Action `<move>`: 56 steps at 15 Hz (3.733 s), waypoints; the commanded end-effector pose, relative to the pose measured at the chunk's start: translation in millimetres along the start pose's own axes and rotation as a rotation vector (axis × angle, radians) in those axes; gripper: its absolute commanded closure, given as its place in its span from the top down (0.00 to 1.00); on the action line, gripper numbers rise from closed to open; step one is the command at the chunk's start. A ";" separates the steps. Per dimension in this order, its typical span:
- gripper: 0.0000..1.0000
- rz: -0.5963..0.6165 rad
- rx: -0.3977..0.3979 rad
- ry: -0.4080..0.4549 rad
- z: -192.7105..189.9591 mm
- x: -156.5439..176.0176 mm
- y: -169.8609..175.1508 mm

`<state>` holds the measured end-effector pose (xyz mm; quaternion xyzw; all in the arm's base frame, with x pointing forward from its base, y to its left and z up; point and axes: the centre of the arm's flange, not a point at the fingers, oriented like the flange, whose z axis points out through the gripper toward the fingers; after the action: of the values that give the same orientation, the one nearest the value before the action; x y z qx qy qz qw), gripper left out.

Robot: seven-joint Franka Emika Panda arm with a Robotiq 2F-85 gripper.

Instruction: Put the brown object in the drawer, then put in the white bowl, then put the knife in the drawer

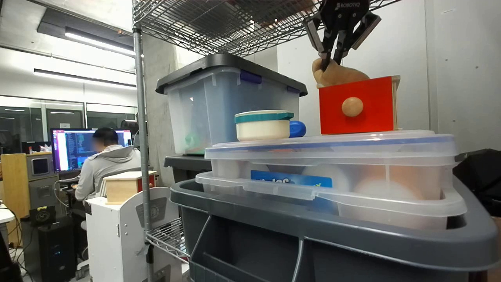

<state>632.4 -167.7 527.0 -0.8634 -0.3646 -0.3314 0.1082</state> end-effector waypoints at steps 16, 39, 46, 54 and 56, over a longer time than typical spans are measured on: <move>1.00 0.020 0.033 -0.035 -55.6 -12.1 -6.7; 1.00 0.043 0.043 -0.060 -28.6 -11.0 2.2; 1.00 0.052 -0.023 -0.059 -24.8 -11.9 17.6; 1.00 0.065 -0.040 -0.063 -9.0 -12.1 26.5; 1.00 0.068 -0.034 -0.066 -5.3 -12.0 26.6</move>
<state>631.3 -197.6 521.9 -0.8855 -0.3356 -0.3056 0.0992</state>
